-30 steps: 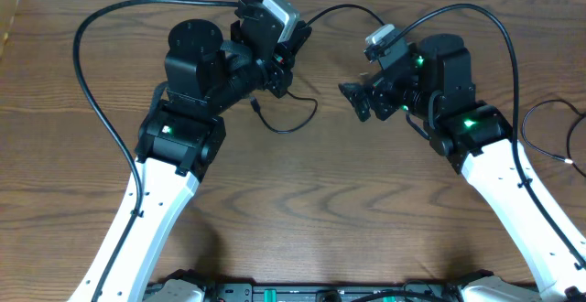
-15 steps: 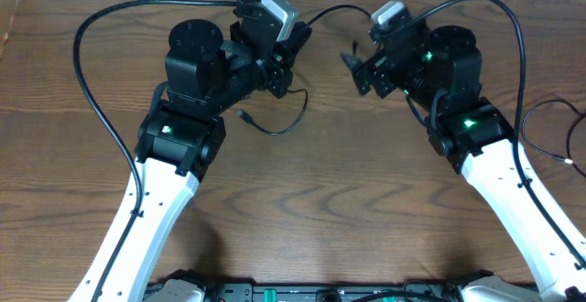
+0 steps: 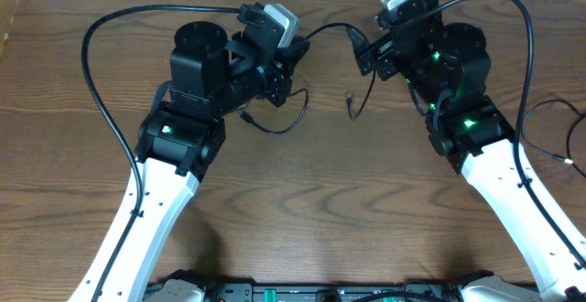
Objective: Untangle cables
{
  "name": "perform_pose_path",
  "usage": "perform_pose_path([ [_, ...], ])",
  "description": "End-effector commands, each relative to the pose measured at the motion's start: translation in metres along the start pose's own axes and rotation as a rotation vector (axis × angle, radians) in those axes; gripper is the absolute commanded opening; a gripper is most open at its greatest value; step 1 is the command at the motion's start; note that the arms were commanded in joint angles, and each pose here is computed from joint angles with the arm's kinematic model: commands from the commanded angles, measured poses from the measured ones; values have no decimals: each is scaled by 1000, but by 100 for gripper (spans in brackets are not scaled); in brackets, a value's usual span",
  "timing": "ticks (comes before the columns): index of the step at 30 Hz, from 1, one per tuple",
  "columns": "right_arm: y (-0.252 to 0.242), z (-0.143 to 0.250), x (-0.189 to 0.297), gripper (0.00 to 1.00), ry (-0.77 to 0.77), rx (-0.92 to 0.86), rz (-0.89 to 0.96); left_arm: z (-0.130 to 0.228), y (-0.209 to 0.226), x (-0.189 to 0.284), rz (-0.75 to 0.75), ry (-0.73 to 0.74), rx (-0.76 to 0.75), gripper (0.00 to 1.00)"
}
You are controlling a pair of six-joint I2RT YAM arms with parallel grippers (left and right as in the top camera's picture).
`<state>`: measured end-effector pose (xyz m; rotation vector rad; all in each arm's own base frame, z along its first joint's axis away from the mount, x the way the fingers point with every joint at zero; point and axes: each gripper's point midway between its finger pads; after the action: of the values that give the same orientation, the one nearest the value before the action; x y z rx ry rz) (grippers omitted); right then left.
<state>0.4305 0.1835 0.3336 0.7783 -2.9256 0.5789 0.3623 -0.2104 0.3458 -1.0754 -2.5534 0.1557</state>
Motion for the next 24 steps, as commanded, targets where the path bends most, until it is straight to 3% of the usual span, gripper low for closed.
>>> perform_pose_path([
  [1,9,2,-6,95,-4,8,-41,0,-2,0,9,7,16,7],
  [5,18,13,-14,85,14,3,-79,3,-2,0,9,20,23,7],
  [14,46,21,-30,81,17,5,-154,7,-13,0,73,39,30,8],
  [16,52,16,-31,76,-1,10,-164,9,-13,0,72,45,33,8],
  [18,58,10,-31,63,-20,15,-172,11,-13,0,71,54,38,8],
  [19,60,8,-31,45,-25,16,-175,12,-13,0,70,57,40,7],
  [20,61,7,-31,6,-29,17,-177,13,-12,1,69,63,43,8],
  [21,62,7,-31,1,-29,17,-178,14,-12,1,69,67,45,7],
  [24,59,9,-31,1,-19,16,-162,16,-12,1,68,75,49,8],
])
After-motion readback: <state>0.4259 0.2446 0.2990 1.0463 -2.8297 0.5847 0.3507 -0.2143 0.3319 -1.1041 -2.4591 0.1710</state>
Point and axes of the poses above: each gripper's point midway between its finger pads, its own x axis back along the fingers, its own y axis along the line the jaws close on, z = x × y, and after that the axes turned 9 degrees about x, right-handed
